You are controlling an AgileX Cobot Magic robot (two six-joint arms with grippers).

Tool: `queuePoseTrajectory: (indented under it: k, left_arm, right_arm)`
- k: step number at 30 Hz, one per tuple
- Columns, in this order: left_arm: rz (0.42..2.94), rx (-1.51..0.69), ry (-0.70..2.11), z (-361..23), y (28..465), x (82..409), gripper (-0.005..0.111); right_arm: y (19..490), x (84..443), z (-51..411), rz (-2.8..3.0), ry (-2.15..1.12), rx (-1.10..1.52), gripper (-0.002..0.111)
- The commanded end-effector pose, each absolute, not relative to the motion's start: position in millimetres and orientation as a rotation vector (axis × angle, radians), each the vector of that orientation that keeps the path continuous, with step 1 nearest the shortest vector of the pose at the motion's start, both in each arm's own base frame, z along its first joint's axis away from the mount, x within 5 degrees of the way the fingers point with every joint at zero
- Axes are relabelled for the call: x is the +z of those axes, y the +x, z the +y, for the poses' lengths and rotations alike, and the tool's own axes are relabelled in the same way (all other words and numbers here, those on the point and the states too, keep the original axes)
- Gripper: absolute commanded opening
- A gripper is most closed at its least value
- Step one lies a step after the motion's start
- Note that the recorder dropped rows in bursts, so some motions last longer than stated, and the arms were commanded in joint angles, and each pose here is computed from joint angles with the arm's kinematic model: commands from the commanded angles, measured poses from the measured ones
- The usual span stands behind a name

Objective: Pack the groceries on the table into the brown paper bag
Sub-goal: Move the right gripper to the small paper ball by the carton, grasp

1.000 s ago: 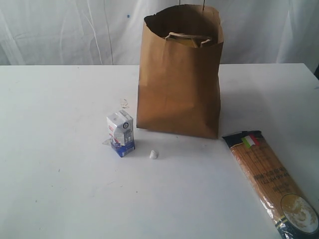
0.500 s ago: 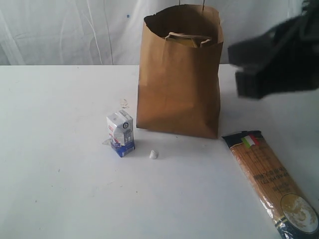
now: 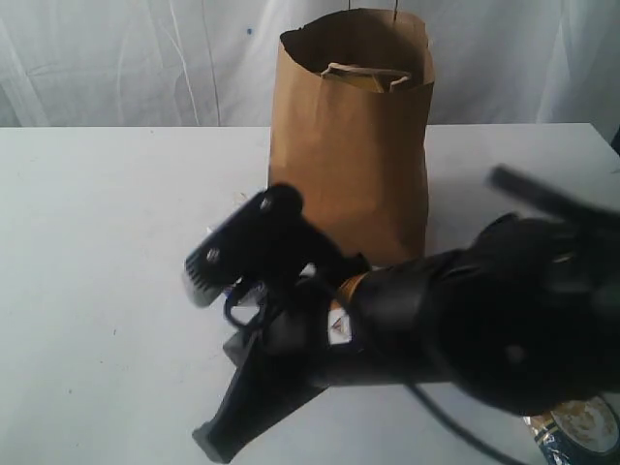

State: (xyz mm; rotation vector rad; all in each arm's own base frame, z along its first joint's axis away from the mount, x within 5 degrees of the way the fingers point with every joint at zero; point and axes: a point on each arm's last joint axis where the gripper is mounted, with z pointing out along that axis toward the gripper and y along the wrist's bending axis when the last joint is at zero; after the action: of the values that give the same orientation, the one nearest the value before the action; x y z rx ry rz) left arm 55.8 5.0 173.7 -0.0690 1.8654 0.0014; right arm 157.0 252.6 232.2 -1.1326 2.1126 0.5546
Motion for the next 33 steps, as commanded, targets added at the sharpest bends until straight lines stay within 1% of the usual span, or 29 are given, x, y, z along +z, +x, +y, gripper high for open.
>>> queuePoseTrajectory:
  k: [1, 3, 9, 12, 14, 16, 17, 21, 24, 30, 33]
  left_arm:
    - [1.859, 0.002, -0.059, 4.9, 55.6, 173.4, 0.0]
    - [1.859, 0.002, -0.059, 4.9, 55.6, 173.4, 0.0]
    - [1.859, 0.002, -0.059, 4.9, 55.6, 173.4, 0.0]
    - [1.859, 0.002, -0.059, 4.9, 55.6, 173.4, 0.0]
    - [1.859, 0.002, -0.059, 4.9, 55.6, 173.4, 0.0]
    - [1.859, 0.002, -0.059, 4.9, 55.6, 173.4, 0.0]
    - [1.859, 0.002, -0.059, 4.9, 55.6, 173.4, 0.0]
    - [1.859, 0.002, -0.059, 4.9, 55.6, 173.4, 0.0]
    - [1.859, 0.002, -0.059, 4.9, 55.6, 173.4, 0.0]
    - [1.859, 0.002, -0.059, 4.9, 55.6, 173.4, 0.0]
    - [1.859, 0.002, -0.059, 4.9, 55.6, 173.4, 0.0]
  right_arm:
    - [170.2, 187.7, 266.8, 2.207, -1.142, 0.496, 0.0]
    - [181.2, 179.4, 268.7, 2.26, -1.063, 0.498, 0.0]
    - [233.3, 178.1, 259.1, 2.381, -0.754, 0.498, 0.0]
    - [248.4, 169.7, 255.6, 2.489, -0.738, 0.451, 0.0]
    - [251.0, 165.6, 255.0, 2.549, -0.811, 0.409, 0.004]
    - [251.9, 166.1, 255.9, 2.552, -0.864, 0.384, 0.01]
    - [253.9, 168.7, 257.5, 2.535, -0.868, 0.386, 0.014]
    - [262.7, 181.6, 264.8, 2.443, -0.837, 0.419, 0.029]
    - [273.2, 181.0, 267.0, 2.383, -0.756, 0.445, 0.037]
    - [303.3, 173.4, 241.2, 2.442, -0.501, 0.446, 0.038]
    - [305.2, 171.7, 231.8, 2.542, -0.461, 0.431, 0.038]
